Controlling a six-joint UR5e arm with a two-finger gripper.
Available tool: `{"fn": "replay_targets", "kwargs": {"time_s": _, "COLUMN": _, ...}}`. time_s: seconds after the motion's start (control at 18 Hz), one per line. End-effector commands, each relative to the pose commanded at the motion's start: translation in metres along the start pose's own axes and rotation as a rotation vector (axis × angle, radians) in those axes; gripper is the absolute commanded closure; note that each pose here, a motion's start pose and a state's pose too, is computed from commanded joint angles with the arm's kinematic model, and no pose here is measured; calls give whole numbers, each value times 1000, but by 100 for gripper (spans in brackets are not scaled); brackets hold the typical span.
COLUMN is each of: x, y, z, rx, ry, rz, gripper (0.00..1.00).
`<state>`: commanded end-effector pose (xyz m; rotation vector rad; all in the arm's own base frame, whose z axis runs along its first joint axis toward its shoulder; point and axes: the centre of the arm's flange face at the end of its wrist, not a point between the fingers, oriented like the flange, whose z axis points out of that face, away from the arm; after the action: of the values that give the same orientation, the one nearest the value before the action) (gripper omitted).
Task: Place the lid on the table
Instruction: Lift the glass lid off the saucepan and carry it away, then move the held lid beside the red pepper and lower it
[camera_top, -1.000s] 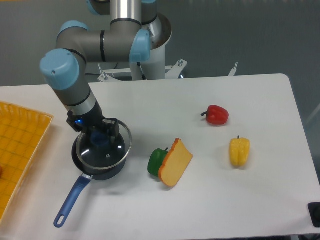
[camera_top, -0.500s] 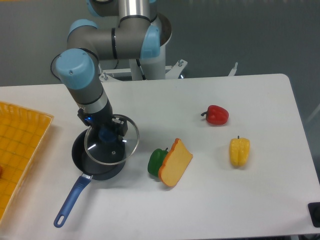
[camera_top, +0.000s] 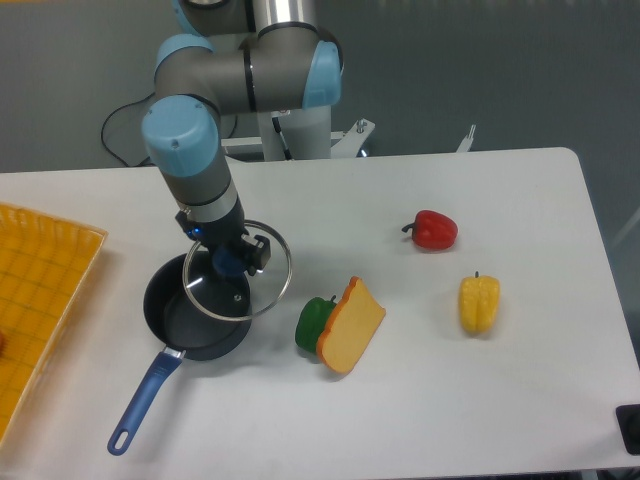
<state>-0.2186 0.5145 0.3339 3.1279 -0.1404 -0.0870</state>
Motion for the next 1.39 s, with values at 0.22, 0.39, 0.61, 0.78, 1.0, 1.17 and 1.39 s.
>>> {"fn": "replay_targets", "kwargs": {"time_s": 0.22, "x": -11, "y": 16, "z": 5, "rx": -10, "ry": 6, "rz": 42, "gripper": 39}}
{"fn": "replay_targets", "kwargs": {"time_s": 0.39, "x": -21, "y": 29, "z": 5, "rx": -11, "ry": 9, "rz": 64, "gripper": 39}}
{"fn": "replay_targets", "kwargs": {"time_s": 0.61, "x": -29, "y": 44, "z": 8, "rx": -17, "ry": 14, "rz": 99, "gripper": 39}}
{"fn": "replay_targets", "kwargs": {"time_s": 0.78, "x": -42, "y": 58, "z": 7, "rx": -16, "ry": 14, "rz": 121, "gripper": 39}}
{"fn": "replay_targets", "kwargs": {"time_s": 1.0, "x": -56, "y": 71, "z": 5, "rx": -19, "ry": 10, "rz": 162, "gripper": 39}}
{"fn": "replay_targets", "kwargs": {"time_s": 1.17, "x": -69, "y": 83, "z": 1, "rx": -16, "ry": 5, "rz": 172, "gripper": 39}}
{"fn": "replay_targets", "kwargs": {"time_s": 1.39, "x": -76, "y": 92, "z": 6, "rx": -28, "ry": 10, "rz": 214, "gripper": 39}}
